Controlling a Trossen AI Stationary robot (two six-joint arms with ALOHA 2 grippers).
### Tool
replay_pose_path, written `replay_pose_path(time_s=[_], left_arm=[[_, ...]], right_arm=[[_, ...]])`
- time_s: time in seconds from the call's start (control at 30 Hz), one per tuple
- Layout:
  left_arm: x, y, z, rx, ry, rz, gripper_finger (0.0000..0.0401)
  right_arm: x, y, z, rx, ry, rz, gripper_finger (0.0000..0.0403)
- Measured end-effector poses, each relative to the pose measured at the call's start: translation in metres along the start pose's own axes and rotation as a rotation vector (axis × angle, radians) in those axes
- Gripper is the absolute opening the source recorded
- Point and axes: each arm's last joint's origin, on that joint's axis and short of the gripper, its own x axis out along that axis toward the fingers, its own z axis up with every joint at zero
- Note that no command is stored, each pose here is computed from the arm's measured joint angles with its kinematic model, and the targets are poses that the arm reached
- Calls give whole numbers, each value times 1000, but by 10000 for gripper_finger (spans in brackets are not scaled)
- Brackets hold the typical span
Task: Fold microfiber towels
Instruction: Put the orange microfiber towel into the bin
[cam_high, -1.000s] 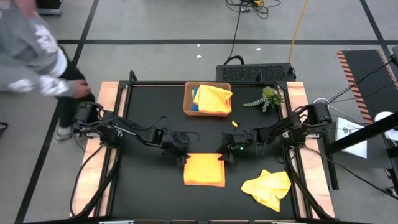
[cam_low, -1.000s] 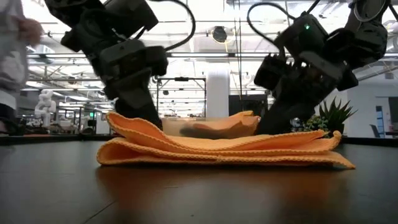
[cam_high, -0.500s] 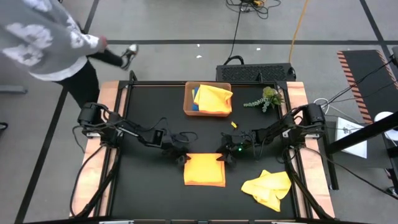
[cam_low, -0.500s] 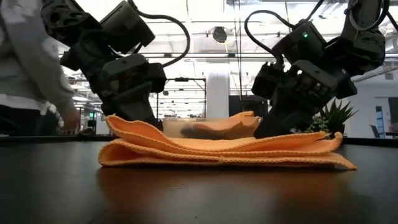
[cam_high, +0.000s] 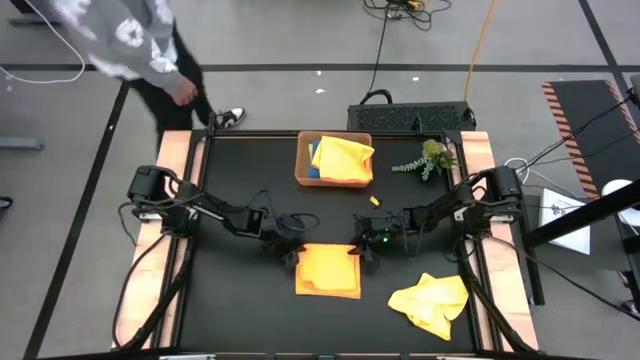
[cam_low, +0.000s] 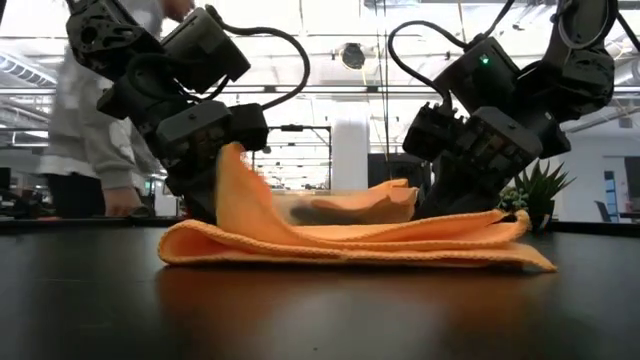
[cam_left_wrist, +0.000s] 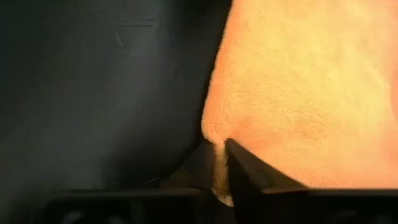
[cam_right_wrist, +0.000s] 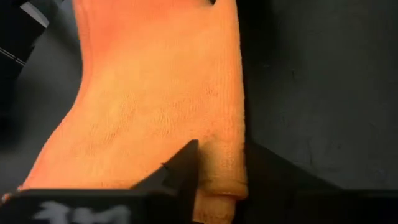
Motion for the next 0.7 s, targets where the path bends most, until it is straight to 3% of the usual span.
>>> replay_pose_path(time_s=[0.07, 0.2, 0.4, 0.7], left_arm=[[0, 0, 2, 3, -15, -18, 13], [0, 2, 10, 52, -31, -28, 9], [-5, 12, 30, 132, -98, 63, 5], [-40, 28, 86, 279, -275, 322, 4]], right_arm=[[0, 0, 0, -5, 0, -2, 72], [-5, 1, 3, -26, -7, 14, 9], [-29, 6, 22, -88, -83, -6, 3], [-88, -4, 59, -182, -324, -248, 1]])
